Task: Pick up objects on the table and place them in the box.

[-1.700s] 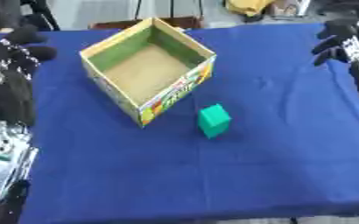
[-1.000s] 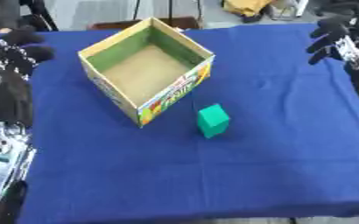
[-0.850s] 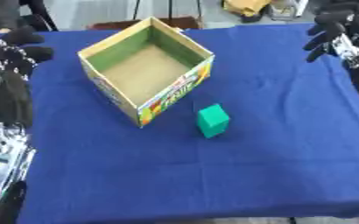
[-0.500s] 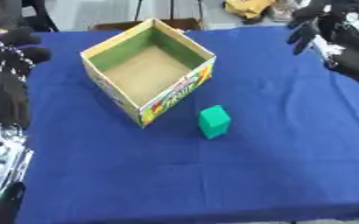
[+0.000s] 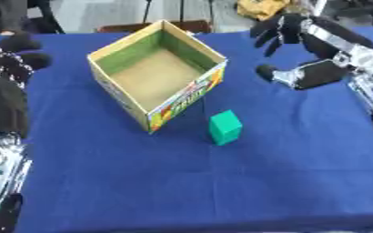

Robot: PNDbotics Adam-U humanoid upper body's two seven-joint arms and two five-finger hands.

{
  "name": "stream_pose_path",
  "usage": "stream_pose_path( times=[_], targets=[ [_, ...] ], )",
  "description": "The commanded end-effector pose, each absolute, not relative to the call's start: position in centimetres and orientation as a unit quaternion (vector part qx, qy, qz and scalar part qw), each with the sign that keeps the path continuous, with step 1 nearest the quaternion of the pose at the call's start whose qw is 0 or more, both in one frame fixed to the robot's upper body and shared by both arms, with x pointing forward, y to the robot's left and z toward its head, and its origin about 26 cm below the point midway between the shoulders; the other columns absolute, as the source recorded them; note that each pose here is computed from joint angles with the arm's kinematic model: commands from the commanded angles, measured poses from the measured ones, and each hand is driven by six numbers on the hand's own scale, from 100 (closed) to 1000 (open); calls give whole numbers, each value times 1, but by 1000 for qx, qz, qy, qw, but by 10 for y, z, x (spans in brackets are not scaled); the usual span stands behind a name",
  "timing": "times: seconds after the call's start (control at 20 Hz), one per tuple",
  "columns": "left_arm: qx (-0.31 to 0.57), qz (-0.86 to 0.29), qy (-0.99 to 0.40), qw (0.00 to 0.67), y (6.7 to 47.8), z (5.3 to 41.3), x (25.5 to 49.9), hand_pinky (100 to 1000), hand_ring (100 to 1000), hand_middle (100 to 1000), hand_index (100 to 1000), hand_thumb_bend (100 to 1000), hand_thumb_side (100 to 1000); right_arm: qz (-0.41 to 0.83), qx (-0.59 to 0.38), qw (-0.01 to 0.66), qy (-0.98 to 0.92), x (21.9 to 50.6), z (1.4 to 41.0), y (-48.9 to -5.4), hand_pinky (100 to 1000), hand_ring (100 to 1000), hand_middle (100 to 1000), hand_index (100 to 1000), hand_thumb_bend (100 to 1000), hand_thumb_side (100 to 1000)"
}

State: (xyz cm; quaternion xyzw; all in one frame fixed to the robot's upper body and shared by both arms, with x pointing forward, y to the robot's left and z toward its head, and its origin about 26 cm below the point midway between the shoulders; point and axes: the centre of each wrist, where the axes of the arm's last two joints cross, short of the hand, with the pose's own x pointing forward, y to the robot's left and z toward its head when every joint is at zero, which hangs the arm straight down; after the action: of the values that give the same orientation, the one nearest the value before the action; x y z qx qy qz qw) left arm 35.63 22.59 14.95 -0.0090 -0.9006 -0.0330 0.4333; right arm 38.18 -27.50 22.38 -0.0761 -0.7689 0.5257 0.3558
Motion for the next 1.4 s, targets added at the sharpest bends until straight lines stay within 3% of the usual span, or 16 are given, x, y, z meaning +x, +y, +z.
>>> stream_pose_path(
  times=[0.05, 0.6, 1.4],
  targets=[
    [-10, -41, -906, 421, 226, 158, 356, 701, 615, 625, 748, 598, 1000, 568, -100, 342, -742, 389, 230, -281, 647, 766, 786, 854, 419, 342],
    [-12, -41, -905, 422, 226, 157, 356, 702, 615, 625, 747, 597, 1000, 652, -116, 331, -672, 409, 222, -283, 665, 783, 797, 854, 425, 358],
    [-13, -40, -905, 423, 226, 156, 357, 703, 615, 625, 747, 597, 1000, 718, -82, 307, -619, 413, 203, -264, 674, 790, 801, 854, 409, 377]
  ],
)
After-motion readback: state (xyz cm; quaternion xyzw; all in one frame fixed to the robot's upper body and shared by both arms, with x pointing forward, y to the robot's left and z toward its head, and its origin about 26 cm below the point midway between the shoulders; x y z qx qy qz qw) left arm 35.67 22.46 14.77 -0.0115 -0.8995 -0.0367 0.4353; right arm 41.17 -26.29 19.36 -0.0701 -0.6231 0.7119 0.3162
